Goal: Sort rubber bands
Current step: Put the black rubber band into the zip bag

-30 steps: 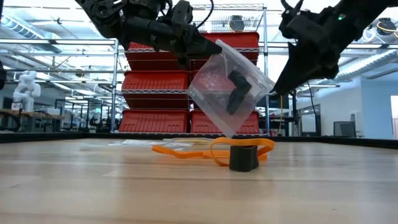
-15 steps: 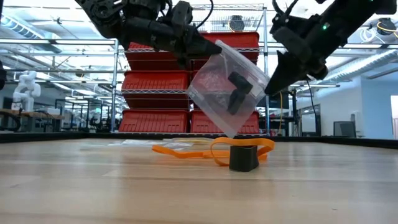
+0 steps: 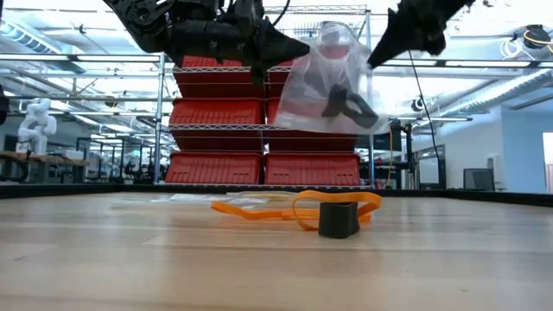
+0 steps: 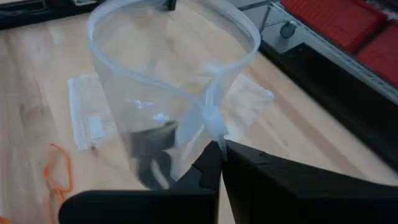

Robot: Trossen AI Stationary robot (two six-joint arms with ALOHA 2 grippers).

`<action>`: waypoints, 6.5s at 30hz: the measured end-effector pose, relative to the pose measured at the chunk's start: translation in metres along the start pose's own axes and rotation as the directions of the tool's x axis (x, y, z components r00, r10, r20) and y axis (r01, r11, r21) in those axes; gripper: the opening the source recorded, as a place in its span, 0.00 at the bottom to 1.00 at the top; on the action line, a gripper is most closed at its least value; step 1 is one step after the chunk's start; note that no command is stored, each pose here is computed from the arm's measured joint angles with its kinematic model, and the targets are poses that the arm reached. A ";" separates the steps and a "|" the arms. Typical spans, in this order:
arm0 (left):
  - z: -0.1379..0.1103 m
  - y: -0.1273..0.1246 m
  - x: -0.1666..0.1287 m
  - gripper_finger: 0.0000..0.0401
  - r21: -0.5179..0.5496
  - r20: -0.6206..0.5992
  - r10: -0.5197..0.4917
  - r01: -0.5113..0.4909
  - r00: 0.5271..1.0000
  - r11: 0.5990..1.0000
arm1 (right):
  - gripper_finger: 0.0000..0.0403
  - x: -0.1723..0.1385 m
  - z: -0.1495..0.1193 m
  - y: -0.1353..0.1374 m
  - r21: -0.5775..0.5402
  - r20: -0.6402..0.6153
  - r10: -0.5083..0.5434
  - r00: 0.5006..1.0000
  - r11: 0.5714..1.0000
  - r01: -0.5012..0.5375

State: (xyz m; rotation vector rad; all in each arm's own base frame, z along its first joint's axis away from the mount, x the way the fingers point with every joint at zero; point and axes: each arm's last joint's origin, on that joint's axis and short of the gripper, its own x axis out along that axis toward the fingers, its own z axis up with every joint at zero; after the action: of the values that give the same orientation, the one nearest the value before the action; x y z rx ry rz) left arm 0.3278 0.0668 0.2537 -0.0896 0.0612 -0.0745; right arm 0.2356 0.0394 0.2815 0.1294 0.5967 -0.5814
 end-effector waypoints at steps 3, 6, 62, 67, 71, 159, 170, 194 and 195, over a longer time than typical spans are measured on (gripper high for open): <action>0.001 -0.002 0.001 0.00 0.003 0.009 -0.007 0.007 1.000 1.000 | 0.00 -0.005 0.009 -0.003 -0.015 0.001 -0.009 1.000 1.000 0.009; -0.004 -0.007 0.005 0.00 0.004 0.005 -0.027 0.027 1.000 1.000 | 0.00 0.002 0.011 -0.003 -0.035 -0.029 0.008 1.000 0.999 -0.009; -0.027 0.018 0.007 0.00 0.036 -0.112 -0.020 0.024 0.994 0.999 | 0.54 0.072 -0.121 0.157 0.195 -0.374 0.429 0.822 0.903 -0.383; -0.027 0.016 0.008 0.00 0.038 -0.112 -0.027 0.032 0.993 0.999 | 0.28 0.073 -0.121 0.156 0.181 -0.359 0.414 0.837 0.910 -0.372; -0.027 0.014 0.008 0.00 0.043 -0.113 -0.030 0.035 0.993 0.998 | 0.04 0.073 -0.120 0.156 0.160 -0.356 0.415 0.837 0.910 -0.383; -0.030 0.010 0.009 0.00 0.103 -0.136 -0.060 0.074 0.989 0.992 | 0.00 0.024 -0.002 0.058 -0.138 -0.066 -0.173 0.983 0.977 0.162; -0.030 0.010 0.009 0.00 0.103 -0.137 -0.059 0.073 0.989 0.992 | 0.00 0.033 0.000 0.044 -0.005 -0.105 -0.243 0.964 0.970 0.244; -0.030 0.010 0.009 0.00 0.103 -0.136 -0.060 0.074 0.989 0.992 | 0.22 0.050 0.017 0.041 0.016 -0.152 -0.058 0.987 0.998 0.062; -0.030 0.010 0.009 0.00 0.103 -0.136 -0.060 0.074 0.989 0.992 | 0.25 0.050 0.018 0.041 0.010 -0.147 -0.056 0.988 0.998 0.058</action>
State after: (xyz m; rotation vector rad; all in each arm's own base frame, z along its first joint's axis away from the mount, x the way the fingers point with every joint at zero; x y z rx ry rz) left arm 0.3355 0.0734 0.2229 0.0219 0.1867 -0.1506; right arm 0.3001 0.0444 0.2662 0.1701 0.7405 -0.6358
